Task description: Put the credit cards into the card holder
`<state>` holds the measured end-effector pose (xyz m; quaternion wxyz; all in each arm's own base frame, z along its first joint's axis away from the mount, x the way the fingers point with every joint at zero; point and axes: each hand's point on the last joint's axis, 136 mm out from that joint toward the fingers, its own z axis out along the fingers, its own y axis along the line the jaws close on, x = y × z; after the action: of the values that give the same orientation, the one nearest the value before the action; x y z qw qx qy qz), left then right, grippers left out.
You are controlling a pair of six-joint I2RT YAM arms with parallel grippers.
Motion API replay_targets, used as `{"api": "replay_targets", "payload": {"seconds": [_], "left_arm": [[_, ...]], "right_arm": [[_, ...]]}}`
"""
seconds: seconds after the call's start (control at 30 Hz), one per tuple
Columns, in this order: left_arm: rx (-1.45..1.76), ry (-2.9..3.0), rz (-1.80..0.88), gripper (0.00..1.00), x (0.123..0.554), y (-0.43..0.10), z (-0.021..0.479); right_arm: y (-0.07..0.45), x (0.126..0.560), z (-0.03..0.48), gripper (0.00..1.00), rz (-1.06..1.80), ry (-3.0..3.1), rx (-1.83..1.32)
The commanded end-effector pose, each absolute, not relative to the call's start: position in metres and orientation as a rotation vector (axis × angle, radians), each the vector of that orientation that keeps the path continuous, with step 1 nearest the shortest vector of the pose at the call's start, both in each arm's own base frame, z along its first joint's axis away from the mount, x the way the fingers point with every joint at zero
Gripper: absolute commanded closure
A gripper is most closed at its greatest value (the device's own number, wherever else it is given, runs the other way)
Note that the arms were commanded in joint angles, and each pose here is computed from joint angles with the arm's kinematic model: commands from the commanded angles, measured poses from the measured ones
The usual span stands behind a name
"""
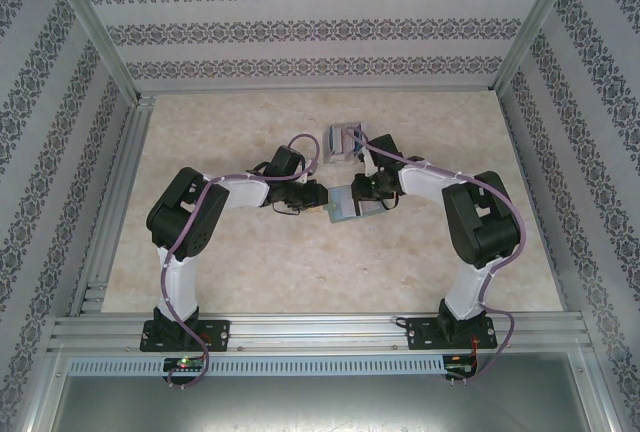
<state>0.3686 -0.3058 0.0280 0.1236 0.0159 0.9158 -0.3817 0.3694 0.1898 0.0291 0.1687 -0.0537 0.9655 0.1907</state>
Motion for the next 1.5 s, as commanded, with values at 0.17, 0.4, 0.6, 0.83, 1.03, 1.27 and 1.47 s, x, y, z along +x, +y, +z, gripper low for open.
{"api": "replay_targets", "payload": {"seconds": [0.17, 0.4, 0.6, 0.83, 1.03, 1.27, 1.47], "left_arm": [[0.057, 2.730, -1.107, 0.75, 0.355, -0.309, 0.011], [0.060, 2.731, -1.099, 0.75, 0.353, -0.307, 0.012], [0.053, 2.734, -1.095, 0.76, 0.351, -0.306, 0.010], [0.038, 2.741, -1.096, 0.79, 0.348, -0.304, 0.006], [0.011, 2.737, -1.112, 0.80, 0.347, -0.304, 0.004], [0.033, 2.742, -1.075, 0.80, 0.346, -0.301, 0.007], [0.035, 2.726, -1.051, 0.80, 0.350, -0.300, 0.016]], "right_arm": [[0.222, 0.378, 0.045, 0.79, 0.638, 2.705, -0.194], [0.231, 0.373, 0.046, 0.79, 0.652, 2.720, -0.221], [0.206, 0.360, 0.032, 0.79, 0.536, 2.768, -0.158], [0.210, 0.345, 0.028, 0.79, 0.614, 2.781, -0.110], [0.222, 0.346, 0.033, 0.79, 0.705, 2.755, -0.087], [0.232, 0.346, 0.041, 0.79, 0.826, 2.720, -0.094], [0.230, 0.339, 0.052, 0.76, 0.865, 2.708, -0.103]]}}
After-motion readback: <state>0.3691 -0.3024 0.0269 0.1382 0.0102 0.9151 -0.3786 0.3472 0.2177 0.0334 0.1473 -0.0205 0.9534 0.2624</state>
